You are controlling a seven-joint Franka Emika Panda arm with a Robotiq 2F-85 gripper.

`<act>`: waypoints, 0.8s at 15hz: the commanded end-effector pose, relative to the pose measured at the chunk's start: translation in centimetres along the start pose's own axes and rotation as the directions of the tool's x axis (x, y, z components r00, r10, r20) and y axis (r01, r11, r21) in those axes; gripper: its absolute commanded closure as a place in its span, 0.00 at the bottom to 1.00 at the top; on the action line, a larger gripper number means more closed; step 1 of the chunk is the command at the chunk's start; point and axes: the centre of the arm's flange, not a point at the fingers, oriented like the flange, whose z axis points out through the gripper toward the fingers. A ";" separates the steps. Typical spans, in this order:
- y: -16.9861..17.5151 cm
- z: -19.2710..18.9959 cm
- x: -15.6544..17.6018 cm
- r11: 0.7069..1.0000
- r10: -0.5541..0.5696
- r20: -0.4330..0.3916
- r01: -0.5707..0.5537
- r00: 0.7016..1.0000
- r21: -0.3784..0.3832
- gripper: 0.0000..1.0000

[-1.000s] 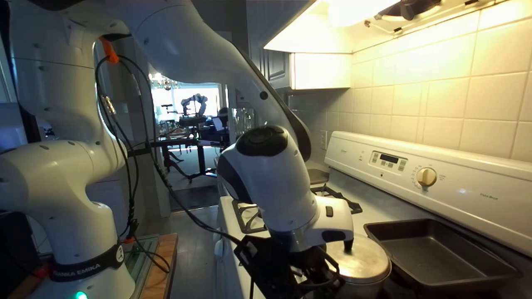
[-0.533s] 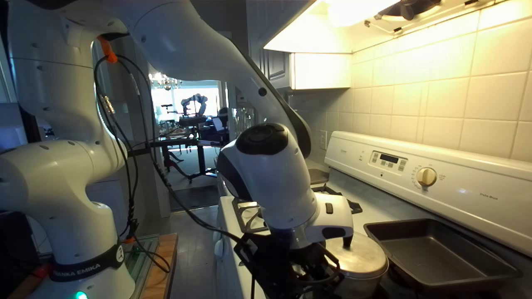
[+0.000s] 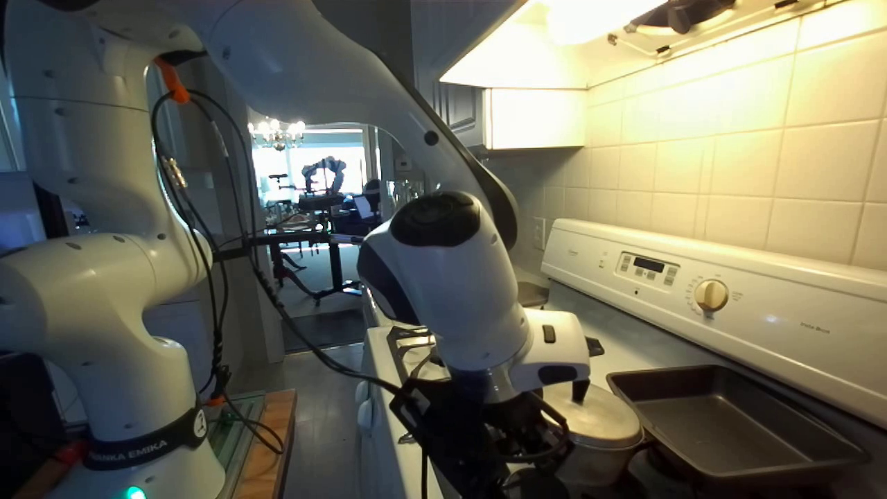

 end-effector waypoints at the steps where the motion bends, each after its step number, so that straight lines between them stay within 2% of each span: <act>1: -0.1 -1.7 0.0 1.000 -0.025 -0.022 0.025 0.999 0.018 0.88; 12: 0.7 -3.2 0.2 0.999 -0.020 -0.048 0.022 0.999 0.033 0.88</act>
